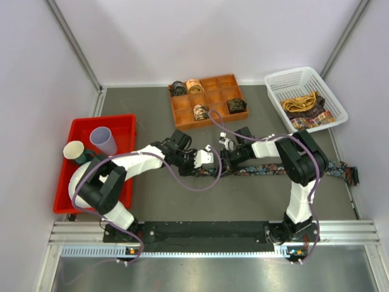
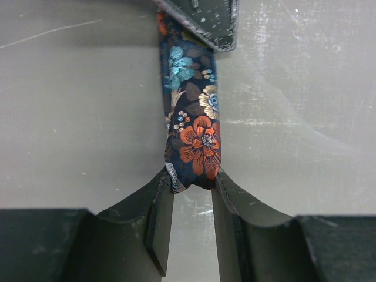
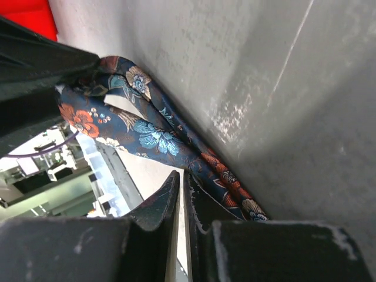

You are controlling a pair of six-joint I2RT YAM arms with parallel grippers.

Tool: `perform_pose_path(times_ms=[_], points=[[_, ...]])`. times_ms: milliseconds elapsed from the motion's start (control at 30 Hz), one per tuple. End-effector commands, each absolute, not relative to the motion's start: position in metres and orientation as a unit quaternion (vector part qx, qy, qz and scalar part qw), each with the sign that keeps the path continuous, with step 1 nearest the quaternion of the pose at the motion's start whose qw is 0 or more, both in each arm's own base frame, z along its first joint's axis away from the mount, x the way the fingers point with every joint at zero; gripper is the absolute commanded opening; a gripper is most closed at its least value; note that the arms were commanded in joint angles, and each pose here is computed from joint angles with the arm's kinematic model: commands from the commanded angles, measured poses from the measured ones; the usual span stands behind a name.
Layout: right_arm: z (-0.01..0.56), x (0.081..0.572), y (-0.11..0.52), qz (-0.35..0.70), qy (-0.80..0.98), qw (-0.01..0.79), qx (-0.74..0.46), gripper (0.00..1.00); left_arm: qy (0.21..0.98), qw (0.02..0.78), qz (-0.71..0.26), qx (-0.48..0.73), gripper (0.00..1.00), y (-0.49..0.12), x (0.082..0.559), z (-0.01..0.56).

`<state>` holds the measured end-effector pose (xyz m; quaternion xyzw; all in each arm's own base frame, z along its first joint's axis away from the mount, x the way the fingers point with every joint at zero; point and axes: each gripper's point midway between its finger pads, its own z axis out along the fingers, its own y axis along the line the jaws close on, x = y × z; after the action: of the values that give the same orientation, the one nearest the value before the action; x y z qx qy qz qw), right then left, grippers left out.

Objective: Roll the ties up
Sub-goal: Roll the tie at the center of the board.

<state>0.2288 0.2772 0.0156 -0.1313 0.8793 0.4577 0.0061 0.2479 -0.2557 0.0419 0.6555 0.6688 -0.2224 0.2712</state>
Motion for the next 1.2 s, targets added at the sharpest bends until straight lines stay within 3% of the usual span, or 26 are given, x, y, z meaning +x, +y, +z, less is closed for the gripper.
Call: perform_pose_path(times_ms=[0, 367, 767, 1167], points=[[0.009, 0.249, 0.287, 0.450, 0.882, 0.036, -0.133, 0.06, 0.658, 0.278, -0.226, 0.663, 0.35, -0.262, 0.250, 0.050], [0.077, 0.249, 0.302, 0.515, 0.838, 0.075, -0.165, 0.09, 0.663, 0.270, -0.216, 0.664, 0.34, -0.257, 0.248, 0.046], [0.012, 0.257, 0.310, 0.458, 0.877, 0.047, -0.140, 0.09, 0.657, 0.273, -0.223, 0.667, 0.34, -0.265, 0.249, 0.052], [0.020, 0.266, 0.314, 0.455, 0.876, 0.066, -0.144, 0.10, 0.647, 0.288, -0.241, 0.664, 0.32, -0.309, 0.251, 0.069]])
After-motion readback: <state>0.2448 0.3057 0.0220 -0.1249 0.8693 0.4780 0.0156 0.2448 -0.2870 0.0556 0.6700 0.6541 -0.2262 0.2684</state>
